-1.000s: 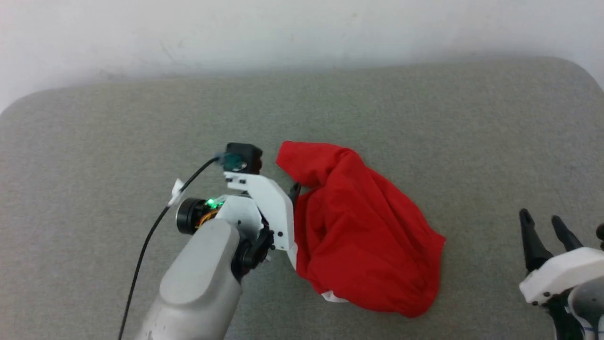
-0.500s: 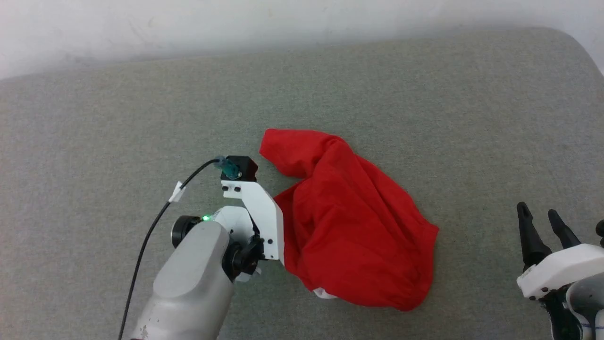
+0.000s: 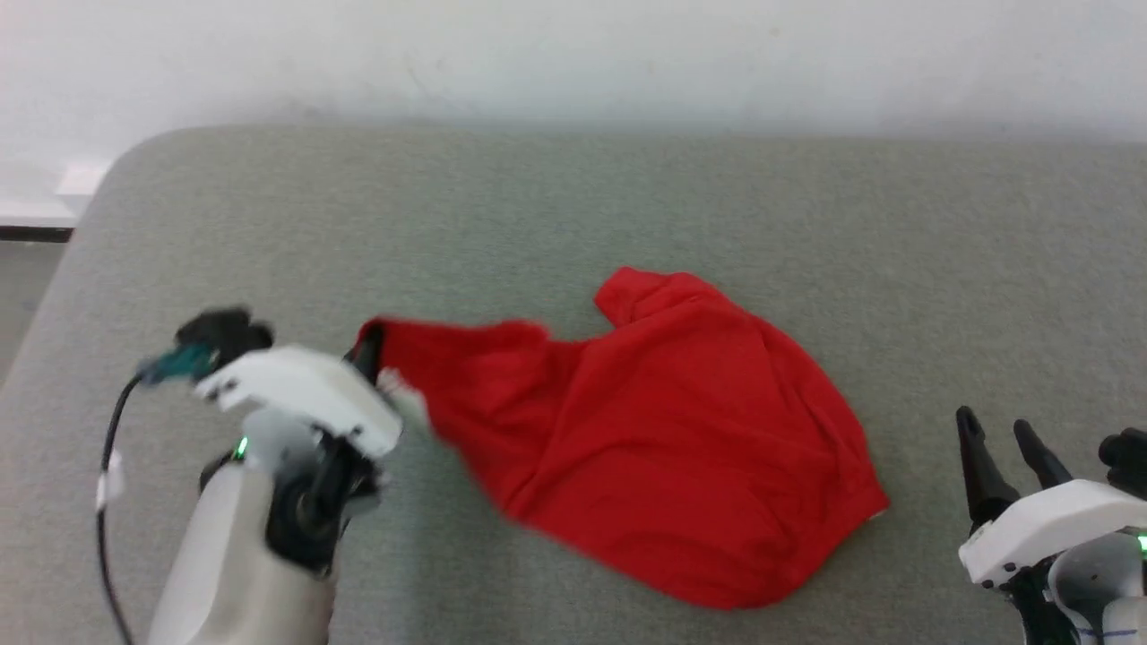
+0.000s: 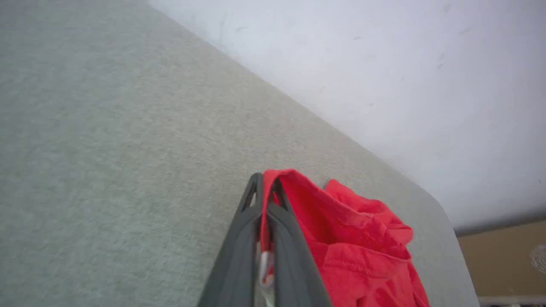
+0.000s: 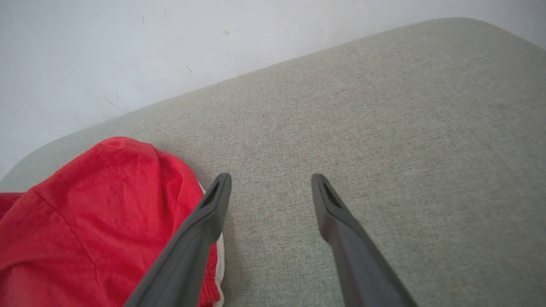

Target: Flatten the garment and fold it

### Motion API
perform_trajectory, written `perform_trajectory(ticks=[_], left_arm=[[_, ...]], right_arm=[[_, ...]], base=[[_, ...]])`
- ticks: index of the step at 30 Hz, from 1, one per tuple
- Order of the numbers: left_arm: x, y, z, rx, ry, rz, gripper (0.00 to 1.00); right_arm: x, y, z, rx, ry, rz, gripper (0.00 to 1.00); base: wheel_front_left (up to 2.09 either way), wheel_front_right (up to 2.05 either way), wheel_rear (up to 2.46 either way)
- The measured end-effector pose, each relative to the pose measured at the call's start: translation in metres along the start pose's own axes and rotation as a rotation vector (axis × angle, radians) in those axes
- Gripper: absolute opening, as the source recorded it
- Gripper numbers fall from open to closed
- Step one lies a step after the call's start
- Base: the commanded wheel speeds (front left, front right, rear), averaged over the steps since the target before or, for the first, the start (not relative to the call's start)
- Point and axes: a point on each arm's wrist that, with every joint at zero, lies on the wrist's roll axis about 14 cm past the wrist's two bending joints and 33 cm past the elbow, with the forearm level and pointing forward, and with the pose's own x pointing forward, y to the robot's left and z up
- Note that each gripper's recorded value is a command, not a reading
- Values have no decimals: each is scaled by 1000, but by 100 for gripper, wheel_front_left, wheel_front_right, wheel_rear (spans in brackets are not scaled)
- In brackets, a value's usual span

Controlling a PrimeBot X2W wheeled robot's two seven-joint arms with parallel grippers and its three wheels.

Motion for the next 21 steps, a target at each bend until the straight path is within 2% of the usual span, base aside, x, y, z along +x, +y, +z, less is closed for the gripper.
perform_trajectory(ticks=[4, 8, 12, 14, 15, 16, 21], left_arm=[[-49, 65, -16, -76, -1, 180, 0], [-100, 114, -58, -146, 72, 356, 0], [-135, 132, -102, -226, 175, 450, 0], [-141, 131, -109, -270, 177, 457, 0], [-140, 128, -107, -287, 161, 448, 15], [-138, 124, -100, -300, 130, 432, 100], [-121, 98, -35, -273, -107, 306, 100]], right_arm=[[5, 25, -2, -17, 11, 68, 100], [8, 46, 0, -33, 7, 124, 100], [10, 59, 0, -42, 9, 158, 100], [10, 62, 0, -44, 10, 166, 100], [9, 62, 0, -44, 9, 167, 100], [9, 62, 0, -45, 9, 167, 100], [6, 59, 1, -48, 5, 159, 100]], base=[[0, 0, 0], [0, 0, 0], [0, 0, 0], [0, 0, 0], [0, 0, 0], [0, 0, 0], [0, 0, 0]])
